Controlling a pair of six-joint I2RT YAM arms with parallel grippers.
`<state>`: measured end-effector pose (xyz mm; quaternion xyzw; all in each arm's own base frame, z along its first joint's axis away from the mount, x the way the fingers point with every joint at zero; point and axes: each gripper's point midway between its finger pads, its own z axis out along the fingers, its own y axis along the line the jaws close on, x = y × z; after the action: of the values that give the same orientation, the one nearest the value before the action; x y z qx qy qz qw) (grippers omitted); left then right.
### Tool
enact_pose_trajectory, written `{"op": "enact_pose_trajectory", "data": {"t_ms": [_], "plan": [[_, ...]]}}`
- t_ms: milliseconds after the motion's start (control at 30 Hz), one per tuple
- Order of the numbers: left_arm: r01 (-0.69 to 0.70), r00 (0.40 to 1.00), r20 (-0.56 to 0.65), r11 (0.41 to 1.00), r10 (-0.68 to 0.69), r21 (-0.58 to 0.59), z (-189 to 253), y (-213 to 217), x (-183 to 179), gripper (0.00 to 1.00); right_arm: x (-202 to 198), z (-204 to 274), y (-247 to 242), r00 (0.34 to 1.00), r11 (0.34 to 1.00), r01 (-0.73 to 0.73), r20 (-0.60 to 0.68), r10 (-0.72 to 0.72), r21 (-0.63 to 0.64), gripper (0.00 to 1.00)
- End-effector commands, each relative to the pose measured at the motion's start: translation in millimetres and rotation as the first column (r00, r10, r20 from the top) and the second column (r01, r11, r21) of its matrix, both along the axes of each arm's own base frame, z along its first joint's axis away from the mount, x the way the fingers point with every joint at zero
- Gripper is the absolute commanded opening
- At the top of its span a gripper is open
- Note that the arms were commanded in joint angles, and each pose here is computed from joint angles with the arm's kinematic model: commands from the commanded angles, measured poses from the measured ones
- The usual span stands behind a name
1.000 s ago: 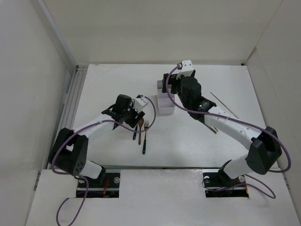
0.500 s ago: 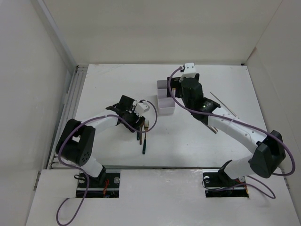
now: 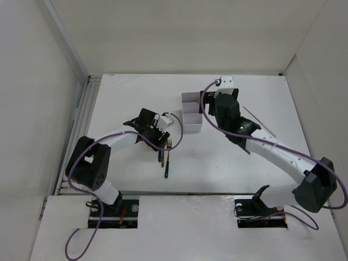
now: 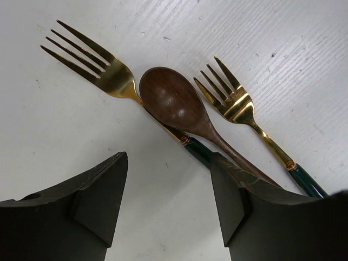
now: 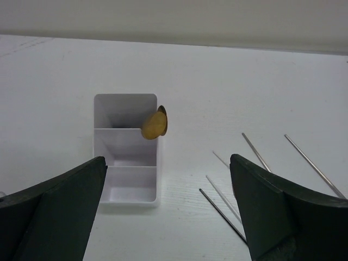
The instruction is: Sort the eating utensils into containers
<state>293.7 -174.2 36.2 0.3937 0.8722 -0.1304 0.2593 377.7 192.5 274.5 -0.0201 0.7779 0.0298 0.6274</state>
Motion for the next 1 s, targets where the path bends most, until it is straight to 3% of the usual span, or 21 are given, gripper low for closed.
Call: {"op": "enact_pose_trajectory", "data": {"t_ms": [0, 233, 400, 567, 967], "plan": [[0.002, 0.999, 0.044, 1.0, -0.001, -0.029, 13.1, -10.0, 13.8, 0.59, -6.6, 20.7, -10.1, 0.998, 0.999, 0.031, 0.054, -0.032, 0.008, 1.0], [-0.018, 1.0, 0.022, 0.999, 0.018, 0.037, -6.1, -0.4, 8.8, 0.53, -8.4, 16.0, -19.6, 0.996, 0.997, 0.073, 0.052, -0.073, -0.006, 1.0], [-0.097, 0.995, 0.042, 0.99, 0.093, 0.104, -12.5, 18.2, 15.2, 0.41, -9.7, 19.4, -21.1, 0.996, 0.997, 0.072, 0.06, -0.071, -0.01, 1.0], [-0.2, 0.98, 0.019, 0.969, 0.199, 0.146, -10.6, 57.4, 18.2, 0.41, -9.6, 19.7, -23.1, 0.995, 0.997, 0.079, 0.062, -0.078, -0.02, 1.0], [-0.146, 0.989, 0.03, 0.958, 0.143, 0.247, -16.7, 81.2, 13.1, 0.46, -9.6, 19.7, -23.1, 0.995, 0.997, 0.079, 0.062, -0.078, -0.02, 1.0]]}}
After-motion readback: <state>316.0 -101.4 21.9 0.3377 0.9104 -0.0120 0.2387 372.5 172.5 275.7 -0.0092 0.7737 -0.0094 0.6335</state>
